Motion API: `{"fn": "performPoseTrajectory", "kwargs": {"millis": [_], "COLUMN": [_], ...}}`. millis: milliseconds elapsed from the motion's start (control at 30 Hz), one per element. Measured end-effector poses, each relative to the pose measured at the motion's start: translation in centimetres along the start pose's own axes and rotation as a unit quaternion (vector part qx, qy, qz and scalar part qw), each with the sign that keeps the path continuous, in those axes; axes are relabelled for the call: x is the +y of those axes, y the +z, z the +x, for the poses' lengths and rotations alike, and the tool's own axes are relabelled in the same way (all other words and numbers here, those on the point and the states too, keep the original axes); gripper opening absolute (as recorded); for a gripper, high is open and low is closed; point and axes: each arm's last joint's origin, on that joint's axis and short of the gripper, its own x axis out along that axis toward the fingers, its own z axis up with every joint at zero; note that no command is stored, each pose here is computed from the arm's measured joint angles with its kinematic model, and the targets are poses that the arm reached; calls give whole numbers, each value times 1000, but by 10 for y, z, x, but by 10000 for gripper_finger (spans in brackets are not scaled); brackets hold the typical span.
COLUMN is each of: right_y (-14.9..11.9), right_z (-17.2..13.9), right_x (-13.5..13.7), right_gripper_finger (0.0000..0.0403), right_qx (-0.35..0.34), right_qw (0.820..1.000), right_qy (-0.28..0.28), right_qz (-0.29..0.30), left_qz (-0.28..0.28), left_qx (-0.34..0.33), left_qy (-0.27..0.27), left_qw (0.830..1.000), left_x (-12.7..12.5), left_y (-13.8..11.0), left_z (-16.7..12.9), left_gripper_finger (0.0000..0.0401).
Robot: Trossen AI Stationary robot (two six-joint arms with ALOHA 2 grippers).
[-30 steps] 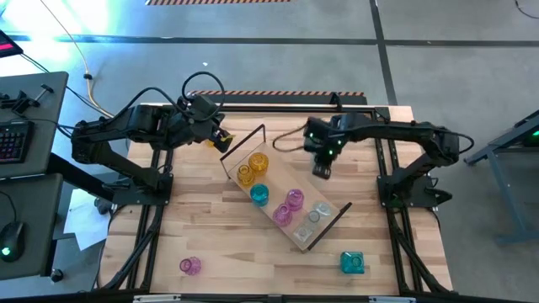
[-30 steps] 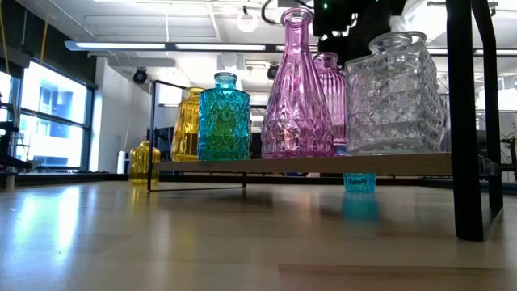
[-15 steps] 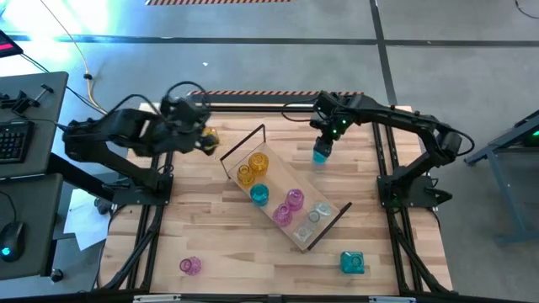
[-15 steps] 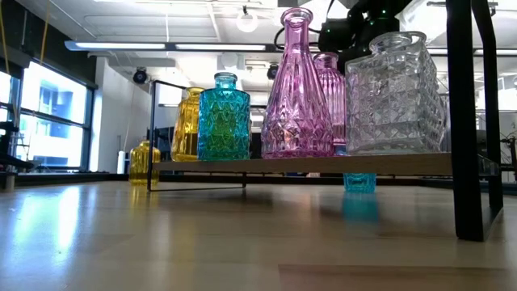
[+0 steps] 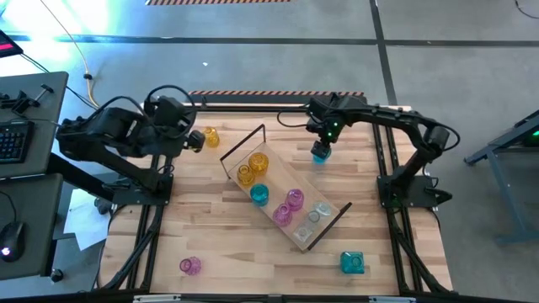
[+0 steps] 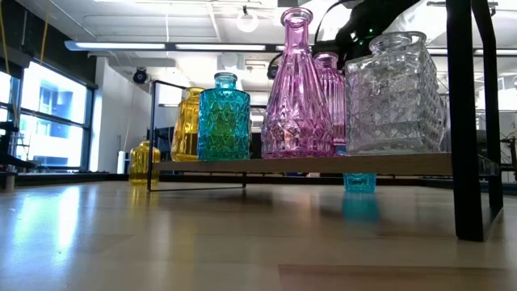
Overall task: Sort vases onto shelf
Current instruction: Put the top blue crystal vase on the shelf
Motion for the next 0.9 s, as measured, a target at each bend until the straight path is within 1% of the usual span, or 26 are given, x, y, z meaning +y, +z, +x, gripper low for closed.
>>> {"fn": "performPoseTrajectory", "kwargs": {"millis": [100, 200, 400, 533, 667, 900], "right_y": [-1, -2, 3, 6, 8, 5], "right_z": [4, 4, 7, 17, 25, 19], "right_x": [-1, -3, -6, -8, -7, -8], "right_gripper_finger": [204, 204, 204, 204, 204, 204], "right_qx": [19, 23, 8, 29, 43, 31], "right_qw": [1000, 999, 1000, 999, 999, 999], "right_qy": [-12, -26, -7, -2, -6, -8], "right_qz": [6, 5, 12, 20, 13, 13], "left_qz": [4, 6, 10, 13, 15, 16], "left_qx": [3, 4, 6, 7, 6, 7], "left_qy": [0, 1, 3, 4, 4, 3], "left_qw": [1000, 1000, 1000, 1000, 1000, 1000], "left_x": [-3, -5, -8, -10, -9, -9], "left_y": [0, -1, -1, -1, -1, -1], "left_z": [2, 2, 4, 5, 4, 4], "left_gripper_finger": [0, 0, 0, 0, 0, 0]}}
